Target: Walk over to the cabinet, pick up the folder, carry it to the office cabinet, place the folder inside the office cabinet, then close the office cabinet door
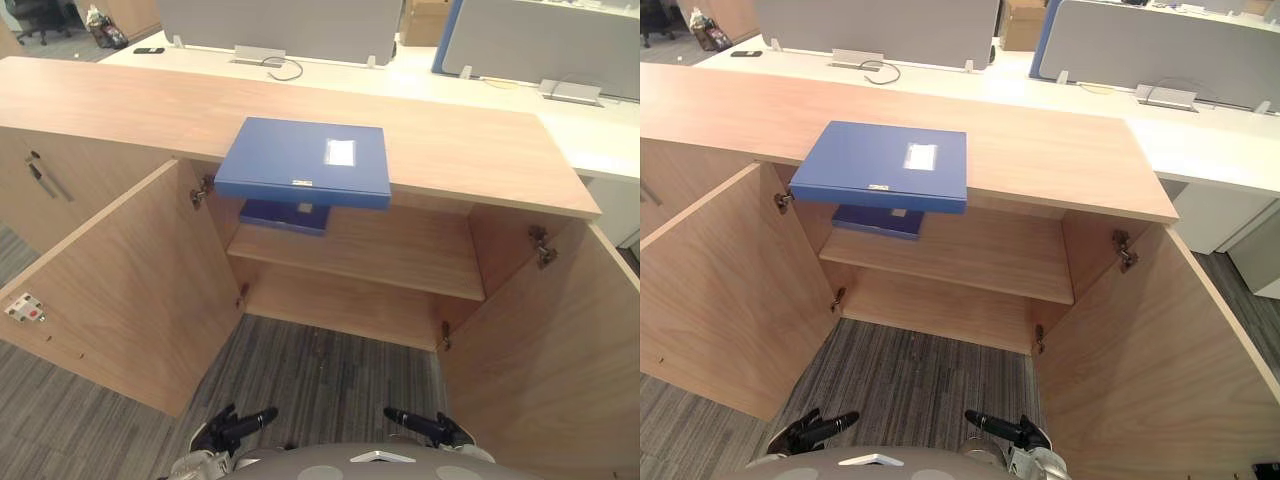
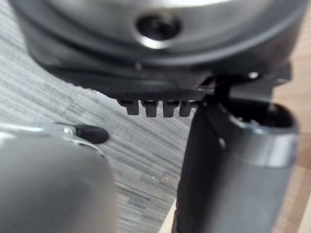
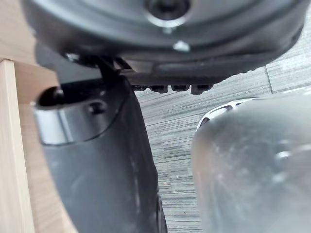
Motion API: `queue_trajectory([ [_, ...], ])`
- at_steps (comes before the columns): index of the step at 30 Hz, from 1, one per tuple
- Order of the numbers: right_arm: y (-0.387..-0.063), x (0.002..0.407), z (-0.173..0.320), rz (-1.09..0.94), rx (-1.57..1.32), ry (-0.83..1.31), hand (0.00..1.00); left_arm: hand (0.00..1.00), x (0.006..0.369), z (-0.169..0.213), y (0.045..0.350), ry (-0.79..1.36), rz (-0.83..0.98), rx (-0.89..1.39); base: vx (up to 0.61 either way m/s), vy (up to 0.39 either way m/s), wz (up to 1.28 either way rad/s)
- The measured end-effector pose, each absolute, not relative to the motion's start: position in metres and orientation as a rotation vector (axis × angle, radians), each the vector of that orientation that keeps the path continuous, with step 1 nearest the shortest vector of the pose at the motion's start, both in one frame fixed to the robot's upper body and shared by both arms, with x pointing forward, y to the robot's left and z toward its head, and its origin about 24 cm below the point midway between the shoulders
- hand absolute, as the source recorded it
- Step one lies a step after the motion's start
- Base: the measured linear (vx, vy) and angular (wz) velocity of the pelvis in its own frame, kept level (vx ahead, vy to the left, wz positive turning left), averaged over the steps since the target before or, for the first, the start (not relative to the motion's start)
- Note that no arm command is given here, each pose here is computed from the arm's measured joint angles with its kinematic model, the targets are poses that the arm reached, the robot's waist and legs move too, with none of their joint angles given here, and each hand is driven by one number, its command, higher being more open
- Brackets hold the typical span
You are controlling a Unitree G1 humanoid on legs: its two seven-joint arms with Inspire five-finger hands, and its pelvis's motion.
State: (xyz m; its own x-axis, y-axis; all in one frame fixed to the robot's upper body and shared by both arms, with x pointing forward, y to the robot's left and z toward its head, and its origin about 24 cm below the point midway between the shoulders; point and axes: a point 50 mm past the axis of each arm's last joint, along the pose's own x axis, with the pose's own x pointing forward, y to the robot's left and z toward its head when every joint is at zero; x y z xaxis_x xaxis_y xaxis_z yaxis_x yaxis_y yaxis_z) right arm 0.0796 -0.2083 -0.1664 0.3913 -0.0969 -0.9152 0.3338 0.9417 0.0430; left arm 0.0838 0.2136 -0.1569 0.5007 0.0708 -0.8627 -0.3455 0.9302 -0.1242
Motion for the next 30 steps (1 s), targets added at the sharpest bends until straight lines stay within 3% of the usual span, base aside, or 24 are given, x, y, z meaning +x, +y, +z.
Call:
queue_trajectory([
  [7,-0.209,0.066,-0.169,-0.245,0.183,1.204,1.00,1.00,0.125,-0.135,0.175,0.814,0.185,-0.458,0.09,-0.059,0.15],
  [13,-0.206,0.065,-0.170,-0.182,0.109,1.234,1.00,1.00,0.142,-0.110,0.174,0.692,0.154,-0.451,0.04,-0.035,-0.04],
  [18,-0.206,0.062,-0.170,-0.168,0.090,1.246,1.00,1.00,0.163,-0.081,0.173,0.559,0.107,-0.261,0.00,0.000,0.00],
  [24,-0.205,0.059,-0.171,-0.172,0.091,1.253,1.00,1.00,0.179,-0.054,0.179,0.428,0.191,-0.135,0.00,0.000,0.00],
  [30,-0.204,0.058,-0.171,-0.160,0.084,1.255,1.00,1.00,0.187,-0.023,0.190,0.291,0.314,0.192,-0.07,-0.003,-0.12],
])
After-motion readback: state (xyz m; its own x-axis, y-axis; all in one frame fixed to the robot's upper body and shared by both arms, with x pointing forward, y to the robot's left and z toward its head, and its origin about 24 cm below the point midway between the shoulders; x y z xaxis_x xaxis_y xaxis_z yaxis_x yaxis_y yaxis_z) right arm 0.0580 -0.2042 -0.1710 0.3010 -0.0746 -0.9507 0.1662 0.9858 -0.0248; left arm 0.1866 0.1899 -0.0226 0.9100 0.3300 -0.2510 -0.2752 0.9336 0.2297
